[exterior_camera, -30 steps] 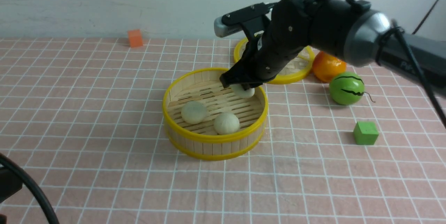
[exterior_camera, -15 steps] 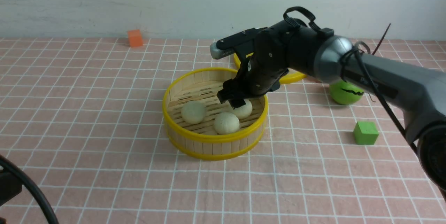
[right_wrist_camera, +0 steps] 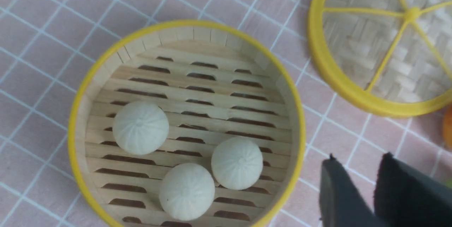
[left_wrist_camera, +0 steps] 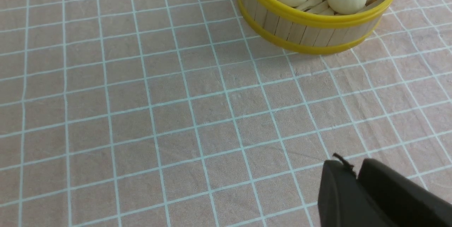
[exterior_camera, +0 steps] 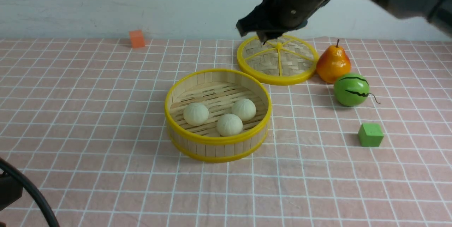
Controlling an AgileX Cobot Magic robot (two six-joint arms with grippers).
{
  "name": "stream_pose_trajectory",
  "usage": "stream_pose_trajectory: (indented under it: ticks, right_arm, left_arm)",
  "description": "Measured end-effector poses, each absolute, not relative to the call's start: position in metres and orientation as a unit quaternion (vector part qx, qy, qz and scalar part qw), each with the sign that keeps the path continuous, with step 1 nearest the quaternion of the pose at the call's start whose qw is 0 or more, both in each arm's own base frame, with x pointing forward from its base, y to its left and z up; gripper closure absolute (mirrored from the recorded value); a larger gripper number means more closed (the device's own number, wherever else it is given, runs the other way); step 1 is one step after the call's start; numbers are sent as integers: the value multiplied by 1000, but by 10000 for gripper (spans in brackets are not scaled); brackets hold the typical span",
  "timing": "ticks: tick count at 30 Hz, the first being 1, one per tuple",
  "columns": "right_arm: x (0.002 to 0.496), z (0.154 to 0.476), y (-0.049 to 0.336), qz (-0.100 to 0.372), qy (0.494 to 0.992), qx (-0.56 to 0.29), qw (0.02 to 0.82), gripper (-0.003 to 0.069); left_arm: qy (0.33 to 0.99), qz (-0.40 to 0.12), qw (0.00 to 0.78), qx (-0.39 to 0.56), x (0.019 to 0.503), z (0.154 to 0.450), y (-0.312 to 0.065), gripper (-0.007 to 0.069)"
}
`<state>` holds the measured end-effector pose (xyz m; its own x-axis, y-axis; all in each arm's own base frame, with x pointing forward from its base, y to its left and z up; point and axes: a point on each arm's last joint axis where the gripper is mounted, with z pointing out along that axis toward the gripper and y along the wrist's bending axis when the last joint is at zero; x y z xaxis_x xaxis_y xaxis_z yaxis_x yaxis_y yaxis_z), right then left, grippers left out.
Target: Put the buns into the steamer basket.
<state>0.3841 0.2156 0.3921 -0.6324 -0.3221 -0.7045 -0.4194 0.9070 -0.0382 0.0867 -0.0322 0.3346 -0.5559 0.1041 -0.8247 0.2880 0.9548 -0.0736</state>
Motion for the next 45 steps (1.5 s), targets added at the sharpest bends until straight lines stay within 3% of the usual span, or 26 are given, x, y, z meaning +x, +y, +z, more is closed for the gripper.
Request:
stream_pose_trajectory:
  ticks: [1,3,12,19,26,35,39,45]
  right_arm:
    - [376,404,211,65,898,-209,382,601]
    - [360,426,202,70,892,-209,394,663]
    - [286,494,162,105,852,-215,466,678]
    - [208,479,118,132,809,-206,535,678]
    - [157,433,90,156,777,-199,577,675]
    - [142,398,82,154,791,-200,557,670]
    - [143,396,82,147,792,-203,556,669]
    - [140,395,84,178,794,-189,550,680]
  left_arm:
    - [876,-100,458,112,87,335,-32,554]
    - [876,-100,458,112,87,335,-32,552]
    - [876,-100,458,112,87,335,-32,542]
    - [876,-100,458,112,87,335,-32,533]
    - [876,-100,458,112,87,335,-32,533]
    - [876,-100,458,112,87,335,-32,523]
    - [876,-100,458,112,87,335,-32,517]
    - [876,-100,458,112,87,335,-32,512]
